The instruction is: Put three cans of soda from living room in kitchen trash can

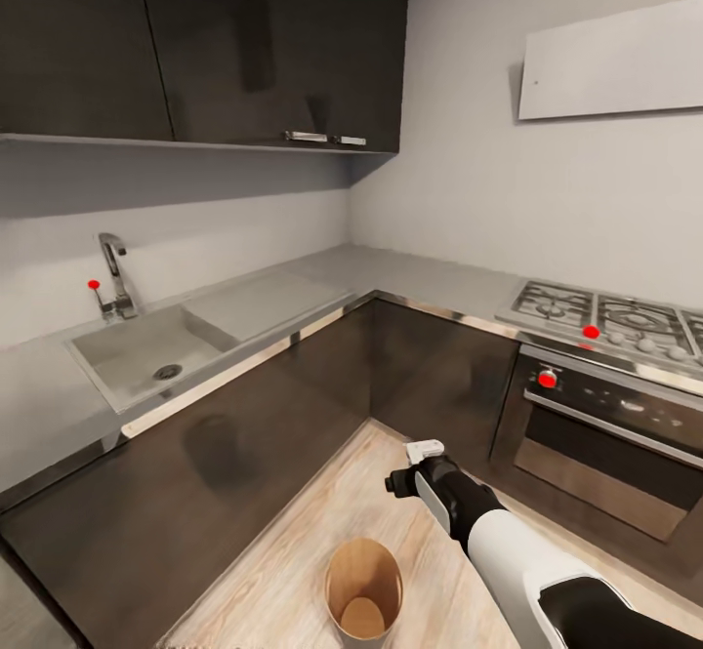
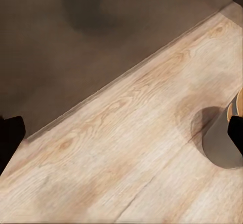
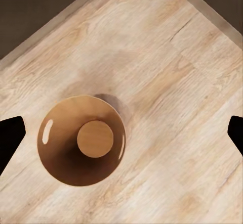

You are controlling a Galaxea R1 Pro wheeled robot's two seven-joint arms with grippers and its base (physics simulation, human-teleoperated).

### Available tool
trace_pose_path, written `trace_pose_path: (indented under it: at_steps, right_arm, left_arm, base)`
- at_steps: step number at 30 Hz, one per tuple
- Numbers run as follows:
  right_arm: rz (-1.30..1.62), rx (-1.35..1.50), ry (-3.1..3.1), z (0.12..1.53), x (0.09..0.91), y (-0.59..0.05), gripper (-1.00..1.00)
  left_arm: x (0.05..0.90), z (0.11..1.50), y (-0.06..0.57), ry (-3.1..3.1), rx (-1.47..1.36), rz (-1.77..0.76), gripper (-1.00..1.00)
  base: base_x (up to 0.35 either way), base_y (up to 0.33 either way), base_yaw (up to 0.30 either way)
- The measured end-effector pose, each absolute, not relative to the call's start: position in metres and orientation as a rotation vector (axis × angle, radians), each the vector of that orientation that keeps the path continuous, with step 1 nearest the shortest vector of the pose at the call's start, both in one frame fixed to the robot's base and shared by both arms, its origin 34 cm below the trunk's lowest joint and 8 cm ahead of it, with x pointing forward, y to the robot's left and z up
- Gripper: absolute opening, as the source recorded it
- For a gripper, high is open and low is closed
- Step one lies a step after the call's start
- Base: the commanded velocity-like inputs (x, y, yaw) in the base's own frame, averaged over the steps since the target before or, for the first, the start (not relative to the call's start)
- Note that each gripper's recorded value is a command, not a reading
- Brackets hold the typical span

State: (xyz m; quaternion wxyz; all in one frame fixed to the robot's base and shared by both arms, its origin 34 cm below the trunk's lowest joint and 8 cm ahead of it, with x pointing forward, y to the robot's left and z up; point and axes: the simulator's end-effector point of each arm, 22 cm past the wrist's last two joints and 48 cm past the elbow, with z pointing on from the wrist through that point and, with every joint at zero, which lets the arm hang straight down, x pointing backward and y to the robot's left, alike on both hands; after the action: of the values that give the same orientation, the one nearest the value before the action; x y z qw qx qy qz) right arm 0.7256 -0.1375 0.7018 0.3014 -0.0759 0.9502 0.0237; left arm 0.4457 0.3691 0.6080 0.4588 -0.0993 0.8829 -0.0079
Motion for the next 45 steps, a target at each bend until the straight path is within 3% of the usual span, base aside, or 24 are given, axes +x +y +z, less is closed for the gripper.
trace_pose_path:
  at_steps: [17,45]
  right_arm:
    - [0.070,-0.203,2.519,0.702,0.726,-0.136,1.00]
    - [0.070,-0.290,2.514,0.702,0.722,-0.119,1.00]
  left_arm:
    - [0.445,0.607,0.373,2.176,-0.261,0.002,1.00]
    - [0.445,0.607,0.373,2.177,-0.258,0.004,1.00]
  base:
    - [-0.076,-0.210,0.241]
    - [0.052,-0.012,0.011]
